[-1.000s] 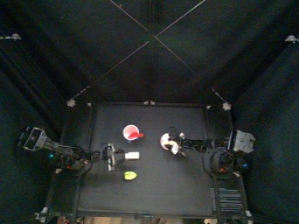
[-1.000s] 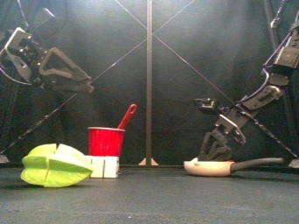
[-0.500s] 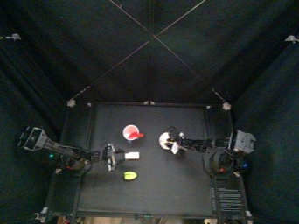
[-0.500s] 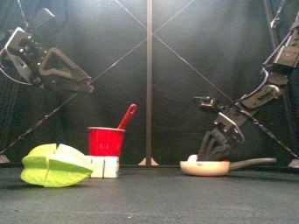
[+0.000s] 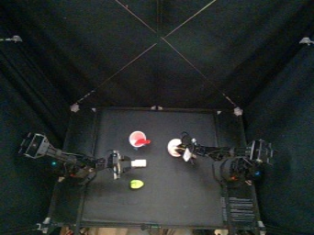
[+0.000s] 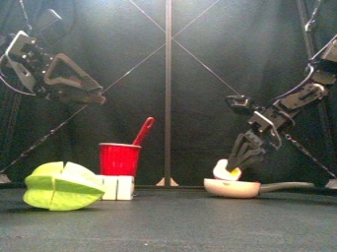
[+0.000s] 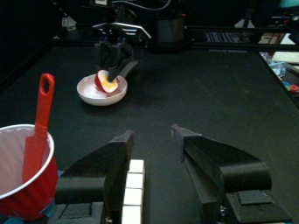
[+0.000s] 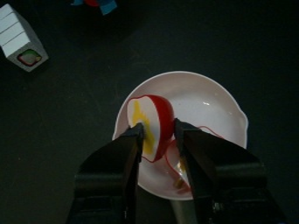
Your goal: Grab apple half
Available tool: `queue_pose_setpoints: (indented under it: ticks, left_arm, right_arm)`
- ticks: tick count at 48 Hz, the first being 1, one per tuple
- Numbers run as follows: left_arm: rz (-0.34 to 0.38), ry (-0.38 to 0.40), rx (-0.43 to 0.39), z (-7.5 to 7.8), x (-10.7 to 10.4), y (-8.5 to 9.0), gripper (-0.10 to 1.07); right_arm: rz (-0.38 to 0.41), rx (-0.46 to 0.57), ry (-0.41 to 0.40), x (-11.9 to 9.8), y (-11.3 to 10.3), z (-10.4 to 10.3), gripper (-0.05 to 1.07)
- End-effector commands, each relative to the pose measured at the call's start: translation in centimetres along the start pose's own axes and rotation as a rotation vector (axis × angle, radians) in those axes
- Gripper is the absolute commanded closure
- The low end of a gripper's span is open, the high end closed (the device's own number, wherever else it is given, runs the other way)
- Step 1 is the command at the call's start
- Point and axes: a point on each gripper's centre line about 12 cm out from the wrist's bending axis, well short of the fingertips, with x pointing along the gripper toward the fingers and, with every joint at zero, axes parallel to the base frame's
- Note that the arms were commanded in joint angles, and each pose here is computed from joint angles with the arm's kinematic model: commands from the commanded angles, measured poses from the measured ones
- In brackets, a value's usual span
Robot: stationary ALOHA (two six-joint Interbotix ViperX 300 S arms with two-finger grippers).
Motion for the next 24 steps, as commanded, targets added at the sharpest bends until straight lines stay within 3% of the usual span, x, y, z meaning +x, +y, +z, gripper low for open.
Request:
queue_pose_setpoints:
  ticks: [1, 24]
  left_arm:
    - [0.001, -0.018, -0.003, 0.55, 0.23, -0.06, 0.18]
    - [0.002, -0.022, -0.006, 0.71, 0.30, -0.08, 0.18]
  right_arm:
    - [0.015, 0.001, -0.053, -1.05, 0.33, 1.05, 0.35]
    - [0.021, -0.008, -0.061, -1.55, 0.38, 1.00, 0.35]
